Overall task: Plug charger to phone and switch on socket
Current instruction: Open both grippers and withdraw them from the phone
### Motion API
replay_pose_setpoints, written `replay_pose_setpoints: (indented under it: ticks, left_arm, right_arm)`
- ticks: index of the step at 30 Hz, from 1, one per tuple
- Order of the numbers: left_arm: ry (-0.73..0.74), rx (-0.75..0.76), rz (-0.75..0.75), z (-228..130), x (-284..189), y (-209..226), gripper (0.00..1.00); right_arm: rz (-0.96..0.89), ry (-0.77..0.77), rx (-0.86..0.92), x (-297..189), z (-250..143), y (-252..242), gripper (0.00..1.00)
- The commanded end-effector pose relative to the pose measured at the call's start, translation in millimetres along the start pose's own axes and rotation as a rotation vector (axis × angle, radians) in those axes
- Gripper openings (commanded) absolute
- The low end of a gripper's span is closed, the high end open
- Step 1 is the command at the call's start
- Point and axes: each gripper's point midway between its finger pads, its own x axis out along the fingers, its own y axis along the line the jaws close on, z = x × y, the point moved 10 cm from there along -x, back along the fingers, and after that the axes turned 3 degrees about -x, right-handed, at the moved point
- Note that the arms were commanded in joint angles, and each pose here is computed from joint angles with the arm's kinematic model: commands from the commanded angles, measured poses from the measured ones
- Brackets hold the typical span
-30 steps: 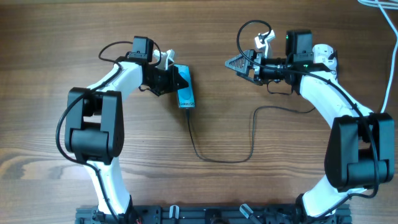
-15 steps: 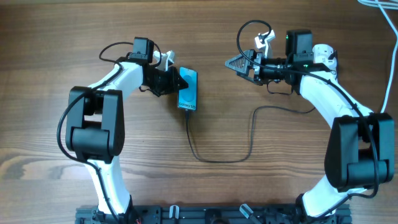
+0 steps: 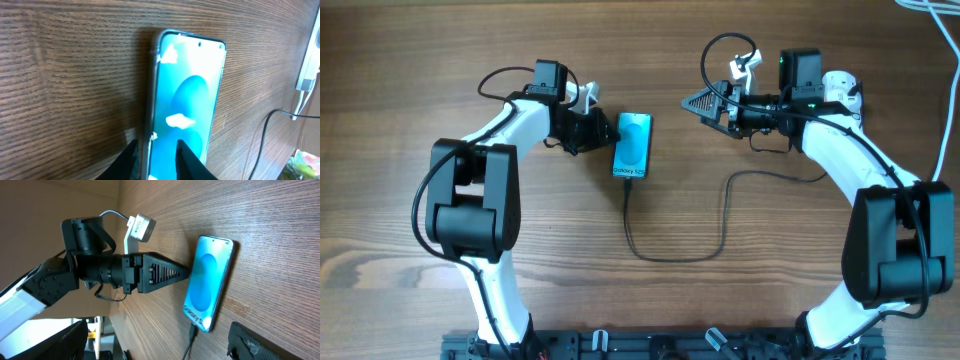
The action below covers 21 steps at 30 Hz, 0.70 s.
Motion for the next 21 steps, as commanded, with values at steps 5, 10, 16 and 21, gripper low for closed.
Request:
replay_pose_setpoints:
  ticks: [5,10,16,21]
  left_arm:
    - [0.0,0.011,0.023,1,3,5,0.23]
    - [-0.039,-0.005,0.025,9,-20,4,0.3]
    - [-0.182,-0.008,0.09,24,-108,-26,0.37]
    - [-0.325,0.011,0.056,14,-167,-60,0.43]
  right_arm:
    - [-0.011,-0.002,-0.024,1,1,-3,0.89]
    - [-0.081,-0.003,-0.062,-2,-2,-5,0.77]
    - [-0.345,-0.072,-0.148,-33,-3,21,0.75]
    - [-0.448,-0.154,-0.232,-59,-7,52,0.58]
